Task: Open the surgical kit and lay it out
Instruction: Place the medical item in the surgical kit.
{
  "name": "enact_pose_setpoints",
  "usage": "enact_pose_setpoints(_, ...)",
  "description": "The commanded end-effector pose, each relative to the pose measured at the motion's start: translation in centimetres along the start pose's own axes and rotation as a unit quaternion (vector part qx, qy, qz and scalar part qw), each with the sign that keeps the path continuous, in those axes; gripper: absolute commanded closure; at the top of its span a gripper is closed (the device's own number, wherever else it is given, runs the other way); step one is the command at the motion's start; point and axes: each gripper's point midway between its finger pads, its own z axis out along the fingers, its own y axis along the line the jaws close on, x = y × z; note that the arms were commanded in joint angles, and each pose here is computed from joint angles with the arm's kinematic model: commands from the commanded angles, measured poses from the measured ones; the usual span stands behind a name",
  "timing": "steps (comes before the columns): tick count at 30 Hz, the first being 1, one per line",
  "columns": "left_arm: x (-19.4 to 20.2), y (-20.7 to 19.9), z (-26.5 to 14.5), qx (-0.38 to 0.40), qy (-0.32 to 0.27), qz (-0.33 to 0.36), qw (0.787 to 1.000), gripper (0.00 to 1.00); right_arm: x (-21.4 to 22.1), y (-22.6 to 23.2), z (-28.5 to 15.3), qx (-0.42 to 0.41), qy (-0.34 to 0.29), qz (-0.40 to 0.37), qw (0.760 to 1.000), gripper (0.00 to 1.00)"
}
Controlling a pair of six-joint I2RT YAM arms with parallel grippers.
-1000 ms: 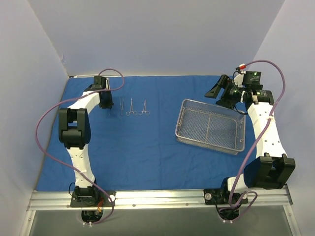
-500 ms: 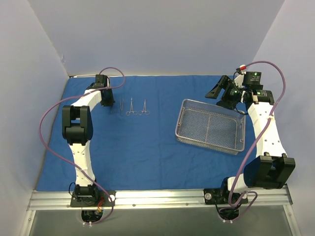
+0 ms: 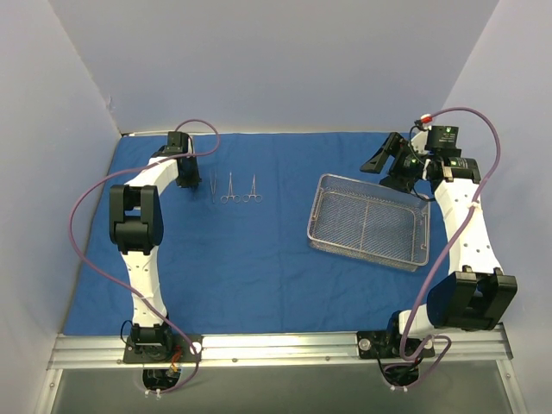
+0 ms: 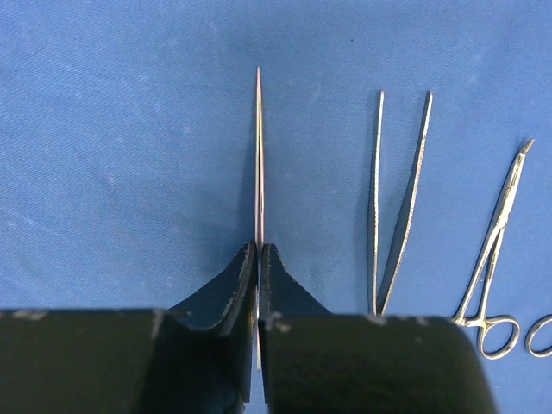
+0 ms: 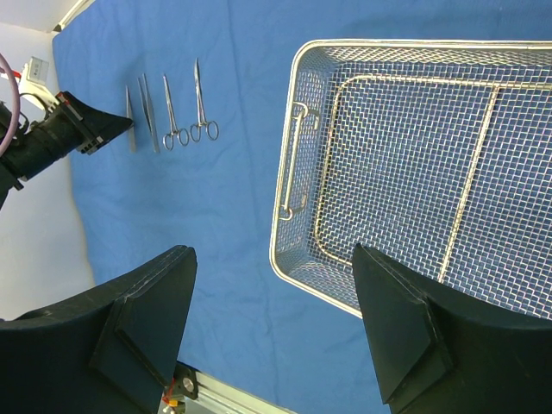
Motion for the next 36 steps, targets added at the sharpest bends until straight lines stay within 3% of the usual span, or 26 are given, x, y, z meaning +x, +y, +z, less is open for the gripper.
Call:
enact_pose_setpoints(1,-0.9,0.1,0.0,0.000,-0.006,0.005,1.000,0.90,0.0,-0.3,0.4,0.000,0.006,0.002,1.000,0.26)
enact_pose_setpoints(7,-0.5,0.1,0.0,0.003,0.000,0.004,1.000,0.83,0.1,-0.4,0.4,0.000,0.006,0.004,1.000,0.26)
enact_pose_setpoints(14,-0.2,0.3,-0.2,0.002,0.004,0.004,1.000,0.67,0.1,-0.5,0.3,0.000,0.004,0.003,1.000,0.26)
enact_pose_setpoints(24,-3.0,-0.2,-5.2,0.015,-0.043,-0.033,0.998,0.51,-0.1,0.0,-0.2,-0.004,0.002,-0.005,1.000,0.25)
enact_pose_setpoints(27,-4.0,-0.4,-8.3,0.023,-0.071,-0.054,0.996,0.44,0.3,0.1,0.0,0.008,0.005,-0.009,1.000,0.22)
enact_pose_setpoints(28,-4.2,-0.7,-9.2,0.034,-0.079,-0.059,0.995,0.40,0.8,0.2,0.3,0.014,0.011,-0.014,1.000,0.01)
enact_pose_setpoints(32,-4.8,-2.0,-14.1,0.077,-0.122,-0.081,0.986,0.36,2.6,0.1,1.2,0.025,0.027,-0.022,0.999,0.00)
enact_pose_setpoints(34,-3.8,-2.6,-15.1,0.096,-0.113,-0.090,0.985,0.34,3.5,-0.4,1.5,0.032,0.030,-0.025,0.999,0.00)
enact_pose_setpoints(35,-3.9,-2.9,-16.5,0.106,-0.121,-0.092,0.983,0.06,3.8,-0.6,1.4,0.041,0.026,-0.028,0.998,0.00)
enact_pose_setpoints(36,-3.6,-3.1,-17.0,0.116,-0.120,-0.097,0.981,0.06,4.0,-1.0,1.5,0.048,0.026,-0.028,0.998,0.00)
